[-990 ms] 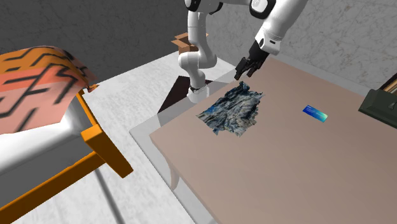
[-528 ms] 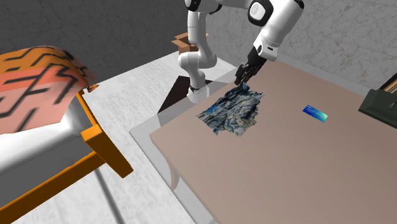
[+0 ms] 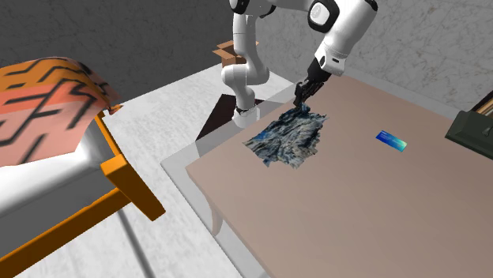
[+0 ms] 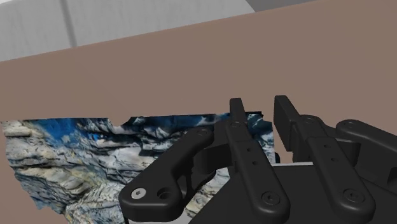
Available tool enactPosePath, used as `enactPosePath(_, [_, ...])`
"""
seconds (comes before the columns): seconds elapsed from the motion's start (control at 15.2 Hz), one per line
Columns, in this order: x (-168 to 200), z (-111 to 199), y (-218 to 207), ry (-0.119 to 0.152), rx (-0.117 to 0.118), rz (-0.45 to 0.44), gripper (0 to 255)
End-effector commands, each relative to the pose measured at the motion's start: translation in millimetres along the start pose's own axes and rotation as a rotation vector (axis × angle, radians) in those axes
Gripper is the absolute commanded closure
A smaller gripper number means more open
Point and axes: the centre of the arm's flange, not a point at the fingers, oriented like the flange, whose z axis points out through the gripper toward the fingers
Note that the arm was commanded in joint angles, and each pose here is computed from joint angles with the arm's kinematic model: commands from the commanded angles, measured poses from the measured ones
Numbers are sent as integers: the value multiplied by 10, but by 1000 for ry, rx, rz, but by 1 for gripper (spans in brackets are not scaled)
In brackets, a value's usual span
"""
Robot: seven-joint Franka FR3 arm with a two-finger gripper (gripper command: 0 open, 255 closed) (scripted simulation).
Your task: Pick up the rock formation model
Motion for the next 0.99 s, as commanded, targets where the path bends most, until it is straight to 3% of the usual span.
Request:
enactPosePath(0.0, [3,10,4,-1,0,0,255])
enactPosePath(0.92, [-141,-690,192,-1,0,0,255])
